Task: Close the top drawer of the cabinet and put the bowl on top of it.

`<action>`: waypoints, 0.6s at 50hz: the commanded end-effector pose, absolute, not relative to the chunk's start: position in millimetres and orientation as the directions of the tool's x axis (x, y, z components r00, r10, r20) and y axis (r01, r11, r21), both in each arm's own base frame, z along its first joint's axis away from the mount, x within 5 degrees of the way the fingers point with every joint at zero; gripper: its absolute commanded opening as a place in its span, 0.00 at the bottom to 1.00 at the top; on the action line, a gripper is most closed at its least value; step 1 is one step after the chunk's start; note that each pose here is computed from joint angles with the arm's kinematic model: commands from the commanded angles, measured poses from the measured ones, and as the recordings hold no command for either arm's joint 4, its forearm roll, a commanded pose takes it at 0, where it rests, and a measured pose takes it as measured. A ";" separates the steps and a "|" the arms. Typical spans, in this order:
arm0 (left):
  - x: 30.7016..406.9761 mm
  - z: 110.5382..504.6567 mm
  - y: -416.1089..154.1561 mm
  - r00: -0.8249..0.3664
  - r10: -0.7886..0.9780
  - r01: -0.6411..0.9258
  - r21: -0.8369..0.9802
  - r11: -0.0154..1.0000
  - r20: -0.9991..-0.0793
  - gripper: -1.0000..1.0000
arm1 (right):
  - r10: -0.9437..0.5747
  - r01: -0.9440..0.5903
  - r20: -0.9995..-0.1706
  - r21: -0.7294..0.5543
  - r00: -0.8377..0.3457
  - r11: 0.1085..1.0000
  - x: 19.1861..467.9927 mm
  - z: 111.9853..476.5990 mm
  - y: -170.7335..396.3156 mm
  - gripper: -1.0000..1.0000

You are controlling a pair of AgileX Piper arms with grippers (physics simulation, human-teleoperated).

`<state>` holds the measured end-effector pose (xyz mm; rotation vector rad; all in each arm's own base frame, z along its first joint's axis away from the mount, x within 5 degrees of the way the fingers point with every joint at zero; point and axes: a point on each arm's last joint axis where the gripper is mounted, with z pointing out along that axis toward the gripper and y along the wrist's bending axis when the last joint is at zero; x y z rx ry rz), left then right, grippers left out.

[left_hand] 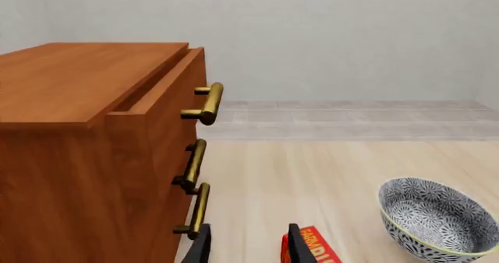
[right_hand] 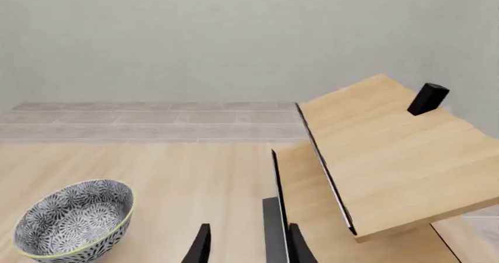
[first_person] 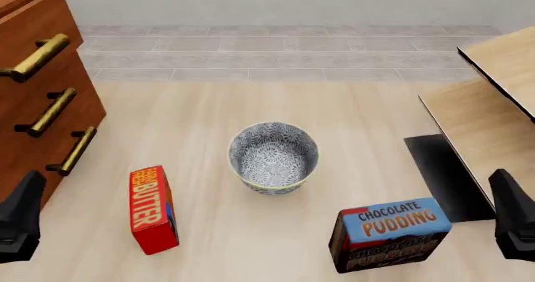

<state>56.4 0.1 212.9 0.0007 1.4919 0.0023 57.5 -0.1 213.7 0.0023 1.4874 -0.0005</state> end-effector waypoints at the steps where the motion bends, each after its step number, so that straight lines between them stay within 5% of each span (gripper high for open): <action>1: 57.0 215.3 0.1 0.087 -0.001 -0.001 -0.001 1.000 -0.996 1.00 | 0.006 0.007 -0.996 0.007 0.086 1.000 56.6 214.1 -0.4 1.00; 30: 73.0 247.8 -1.8 0.118 -0.005 0.025 -0.002 1.000 -0.993 1.00 | 0.008 0.007 -0.997 0.008 0.077 1.000 57.7 213.3 -0.5 1.00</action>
